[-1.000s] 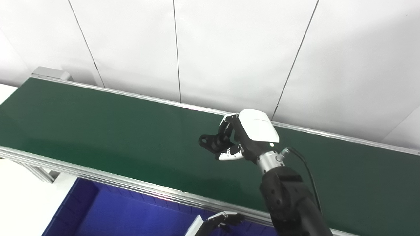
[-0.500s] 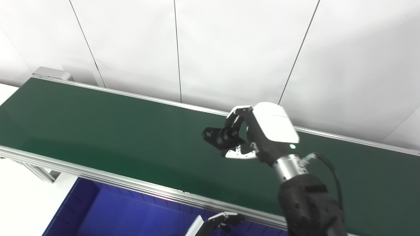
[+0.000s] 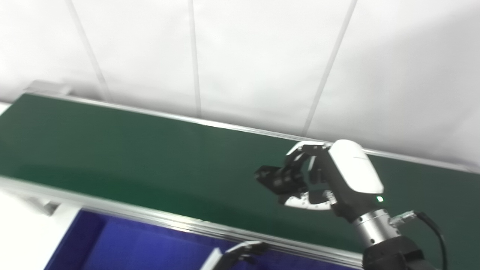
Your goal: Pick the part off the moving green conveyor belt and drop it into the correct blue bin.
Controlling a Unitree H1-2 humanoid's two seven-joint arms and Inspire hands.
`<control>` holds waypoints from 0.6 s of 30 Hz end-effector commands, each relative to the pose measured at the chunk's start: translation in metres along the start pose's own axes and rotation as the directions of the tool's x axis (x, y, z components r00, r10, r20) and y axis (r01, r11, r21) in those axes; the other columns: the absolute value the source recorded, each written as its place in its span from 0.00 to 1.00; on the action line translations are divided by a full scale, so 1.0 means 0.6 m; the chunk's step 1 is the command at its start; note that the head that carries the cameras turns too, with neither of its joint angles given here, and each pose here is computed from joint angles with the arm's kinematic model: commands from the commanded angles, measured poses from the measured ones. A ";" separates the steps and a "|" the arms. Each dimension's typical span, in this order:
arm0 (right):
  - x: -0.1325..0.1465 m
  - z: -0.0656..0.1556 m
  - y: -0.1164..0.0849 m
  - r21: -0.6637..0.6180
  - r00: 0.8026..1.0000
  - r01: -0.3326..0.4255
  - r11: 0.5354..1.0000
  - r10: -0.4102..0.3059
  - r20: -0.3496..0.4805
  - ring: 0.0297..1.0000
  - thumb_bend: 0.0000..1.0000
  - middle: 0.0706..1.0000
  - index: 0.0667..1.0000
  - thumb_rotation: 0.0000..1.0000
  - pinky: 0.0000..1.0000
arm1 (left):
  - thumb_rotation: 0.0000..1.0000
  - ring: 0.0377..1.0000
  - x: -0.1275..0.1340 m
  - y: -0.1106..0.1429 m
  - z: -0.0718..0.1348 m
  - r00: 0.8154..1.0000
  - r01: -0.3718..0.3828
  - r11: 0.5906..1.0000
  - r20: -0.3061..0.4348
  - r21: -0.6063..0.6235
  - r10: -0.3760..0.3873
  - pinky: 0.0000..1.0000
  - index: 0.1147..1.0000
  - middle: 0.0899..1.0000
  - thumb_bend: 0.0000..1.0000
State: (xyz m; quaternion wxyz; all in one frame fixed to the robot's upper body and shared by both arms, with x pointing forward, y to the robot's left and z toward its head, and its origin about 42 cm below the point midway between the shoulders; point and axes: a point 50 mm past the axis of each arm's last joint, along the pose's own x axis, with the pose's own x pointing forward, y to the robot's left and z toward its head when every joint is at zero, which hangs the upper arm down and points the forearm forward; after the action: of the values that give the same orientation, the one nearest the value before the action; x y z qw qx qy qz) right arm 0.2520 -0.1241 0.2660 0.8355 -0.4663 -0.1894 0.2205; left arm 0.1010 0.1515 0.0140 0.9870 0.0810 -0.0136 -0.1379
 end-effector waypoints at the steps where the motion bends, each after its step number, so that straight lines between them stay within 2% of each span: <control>1: -0.023 0.014 -0.010 -0.024 0.999 0.027 0.999 -0.026 0.034 0.23 0.53 0.43 0.45 0.00 0.17 | 0.92 0.79 -0.002 0.009 0.020 0.999 -0.002 1.000 0.041 -0.031 0.003 0.71 0.77 0.79 0.77; 4: -0.053 0.016 -0.006 -0.034 1.000 -0.002 0.999 0.001 -0.008 0.23 0.53 0.43 0.45 0.00 0.17 | 0.92 0.81 -0.012 0.024 0.034 0.999 0.000 0.998 0.042 -0.065 0.003 0.76 0.80 0.82 0.79; 7: -0.075 0.015 -0.001 -0.033 0.998 -0.026 0.999 0.024 -0.052 0.24 0.53 0.43 0.45 0.00 0.18 | 0.94 0.85 -0.019 0.036 0.048 0.999 0.010 0.995 0.050 -0.098 -0.005 0.82 0.84 0.85 0.74; 12: -0.099 0.011 0.007 -0.021 0.988 -0.060 0.998 0.057 -0.140 0.25 0.53 0.43 0.45 0.00 0.19 | 0.98 0.89 -0.031 0.062 0.069 0.998 0.021 0.990 0.064 -0.136 -0.012 0.90 0.88 0.89 0.74; 18: -0.110 -0.013 0.012 -0.037 0.969 -0.099 0.994 0.088 -0.230 0.19 0.53 0.43 0.45 0.00 0.14 | 0.97 0.88 -0.029 0.087 0.089 0.995 0.034 0.988 0.101 -0.153 -0.018 0.90 0.87 0.86 0.72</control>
State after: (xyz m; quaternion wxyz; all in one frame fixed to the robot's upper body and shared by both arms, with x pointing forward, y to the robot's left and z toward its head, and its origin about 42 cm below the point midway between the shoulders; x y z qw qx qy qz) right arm 0.2002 -0.1620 0.2404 0.8330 -0.5092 -0.0547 0.2092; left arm 0.0933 0.2001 0.0647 0.9890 0.0095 -0.0288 -0.1451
